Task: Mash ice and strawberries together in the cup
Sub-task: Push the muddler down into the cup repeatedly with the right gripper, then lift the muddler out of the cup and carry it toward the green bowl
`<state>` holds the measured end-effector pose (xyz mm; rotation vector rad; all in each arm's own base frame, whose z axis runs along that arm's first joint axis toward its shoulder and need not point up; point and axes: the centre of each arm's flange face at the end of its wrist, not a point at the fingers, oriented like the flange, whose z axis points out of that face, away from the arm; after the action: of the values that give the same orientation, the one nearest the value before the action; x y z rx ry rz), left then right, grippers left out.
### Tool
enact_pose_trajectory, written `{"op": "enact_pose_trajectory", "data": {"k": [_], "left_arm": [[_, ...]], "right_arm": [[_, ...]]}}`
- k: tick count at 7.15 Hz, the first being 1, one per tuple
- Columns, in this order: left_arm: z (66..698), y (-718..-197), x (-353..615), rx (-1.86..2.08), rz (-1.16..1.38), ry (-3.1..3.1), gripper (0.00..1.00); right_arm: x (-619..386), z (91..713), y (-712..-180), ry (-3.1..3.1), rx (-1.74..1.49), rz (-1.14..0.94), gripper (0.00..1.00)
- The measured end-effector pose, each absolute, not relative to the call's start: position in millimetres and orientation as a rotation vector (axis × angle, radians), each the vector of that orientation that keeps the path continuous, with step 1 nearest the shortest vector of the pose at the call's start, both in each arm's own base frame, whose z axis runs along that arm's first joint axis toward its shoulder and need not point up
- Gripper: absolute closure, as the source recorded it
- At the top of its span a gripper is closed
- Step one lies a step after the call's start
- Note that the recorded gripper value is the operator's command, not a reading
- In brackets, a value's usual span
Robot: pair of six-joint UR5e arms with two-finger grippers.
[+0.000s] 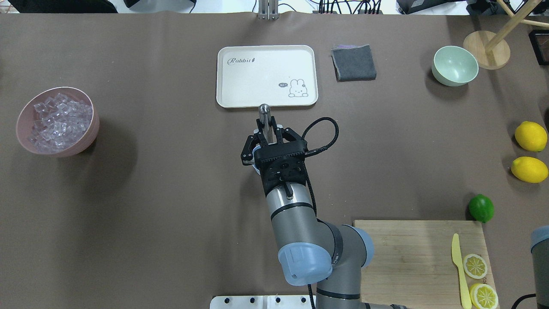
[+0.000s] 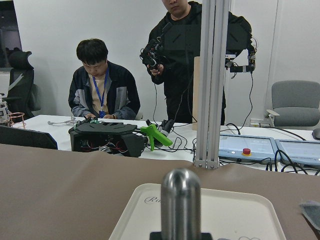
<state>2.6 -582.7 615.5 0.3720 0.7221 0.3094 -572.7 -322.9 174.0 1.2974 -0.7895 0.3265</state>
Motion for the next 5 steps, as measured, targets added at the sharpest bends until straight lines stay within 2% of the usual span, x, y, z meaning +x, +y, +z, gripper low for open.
{"op": "enact_pose_trajectory", "data": {"k": [2,5], "left_arm": [[615.7,-583.0,2.5,0.372,0.309,0.721,0.03],[614.3,-583.1,2.6,0.374,0.309,0.722,0.03]], "right_arm": [[-576.3,176.9,-322.2,-0.793,1.291,0.329,1.00],[-545.0,144.3,-319.5,-0.872,1.291,0.283,1.00]]}}
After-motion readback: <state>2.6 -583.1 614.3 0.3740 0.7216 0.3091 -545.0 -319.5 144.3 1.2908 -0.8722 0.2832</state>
